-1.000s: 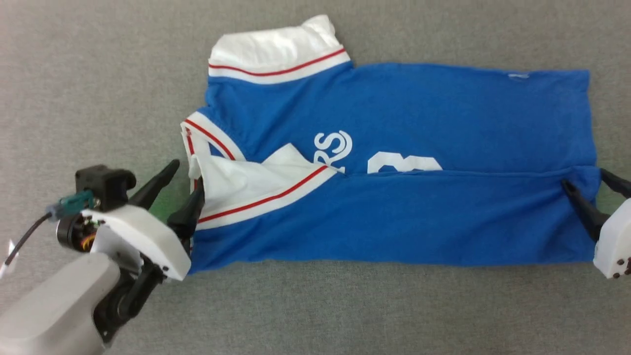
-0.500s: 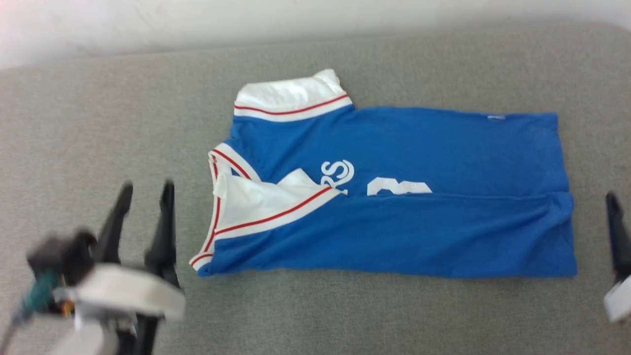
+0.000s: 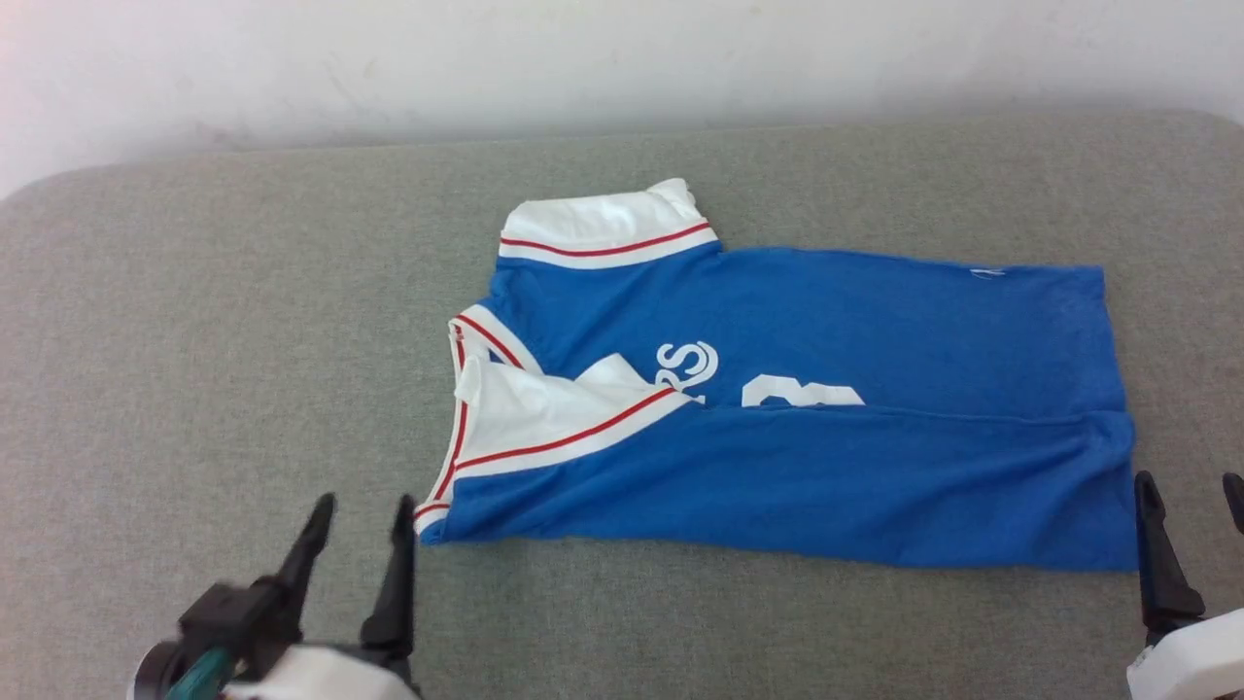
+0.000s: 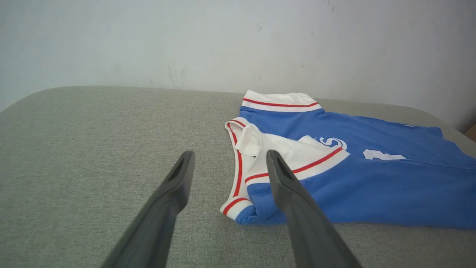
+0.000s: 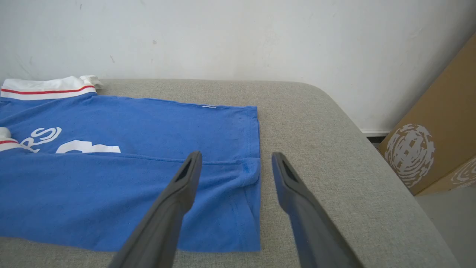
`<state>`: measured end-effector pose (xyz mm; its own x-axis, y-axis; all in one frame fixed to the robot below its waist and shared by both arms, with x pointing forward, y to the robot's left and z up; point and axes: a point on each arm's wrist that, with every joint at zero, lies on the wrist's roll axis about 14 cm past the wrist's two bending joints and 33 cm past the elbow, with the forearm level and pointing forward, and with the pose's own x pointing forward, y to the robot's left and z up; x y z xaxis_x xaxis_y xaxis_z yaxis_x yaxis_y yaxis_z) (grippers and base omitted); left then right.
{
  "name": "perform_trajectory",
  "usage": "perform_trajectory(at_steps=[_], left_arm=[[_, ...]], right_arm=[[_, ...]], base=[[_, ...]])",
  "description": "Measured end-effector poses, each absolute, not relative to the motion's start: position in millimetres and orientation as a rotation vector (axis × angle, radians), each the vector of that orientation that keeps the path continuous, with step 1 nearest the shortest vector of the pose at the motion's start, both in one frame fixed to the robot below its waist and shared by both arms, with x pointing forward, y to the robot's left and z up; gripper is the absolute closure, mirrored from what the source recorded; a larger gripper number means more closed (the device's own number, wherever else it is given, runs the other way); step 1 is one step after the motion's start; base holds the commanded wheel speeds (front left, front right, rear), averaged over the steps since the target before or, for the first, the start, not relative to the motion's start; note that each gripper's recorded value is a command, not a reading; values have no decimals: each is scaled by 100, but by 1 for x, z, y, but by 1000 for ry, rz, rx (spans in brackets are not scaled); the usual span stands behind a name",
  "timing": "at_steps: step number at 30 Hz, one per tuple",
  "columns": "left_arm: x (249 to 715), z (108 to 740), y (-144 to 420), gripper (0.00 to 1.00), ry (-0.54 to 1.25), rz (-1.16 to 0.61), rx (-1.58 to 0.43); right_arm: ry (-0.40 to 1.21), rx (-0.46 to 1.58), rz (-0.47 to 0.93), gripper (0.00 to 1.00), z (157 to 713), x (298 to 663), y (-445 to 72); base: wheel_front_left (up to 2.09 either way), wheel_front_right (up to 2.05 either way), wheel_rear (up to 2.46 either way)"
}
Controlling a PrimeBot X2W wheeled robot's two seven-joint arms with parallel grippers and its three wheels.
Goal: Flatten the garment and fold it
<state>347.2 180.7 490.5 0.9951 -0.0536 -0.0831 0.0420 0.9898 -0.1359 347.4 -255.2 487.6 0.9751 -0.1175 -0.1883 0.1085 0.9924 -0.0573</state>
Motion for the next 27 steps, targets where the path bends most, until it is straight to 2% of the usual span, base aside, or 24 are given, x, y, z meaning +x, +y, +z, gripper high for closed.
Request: perform_trajectory(at_steps=[9,17,24,25,26,27], left_arm=[[375,455,136,0,362,-305,-18],[384,401,148,0,606,-289,106],[381,383,153,0,739,-229,67],[381,383,153,21,754,-223,52],[380,383,153,100,763,-220,35],[380,383,153,100,769,-218,18]], right_arm=[[223,-46,-79,0,478,359,-245],[283,-52,-70,0,460,364,-245],[320,-59,-69,0,451,363,-248],[322,-60,-65,0,450,364,-247],[325,-62,-58,0,449,364,-246],[330,-64,-51,0,448,365,-245]], base=[[0,0,0],[0,0,0],[0,0,0],[0,0,0],[0,0,0],[0,0,0]])
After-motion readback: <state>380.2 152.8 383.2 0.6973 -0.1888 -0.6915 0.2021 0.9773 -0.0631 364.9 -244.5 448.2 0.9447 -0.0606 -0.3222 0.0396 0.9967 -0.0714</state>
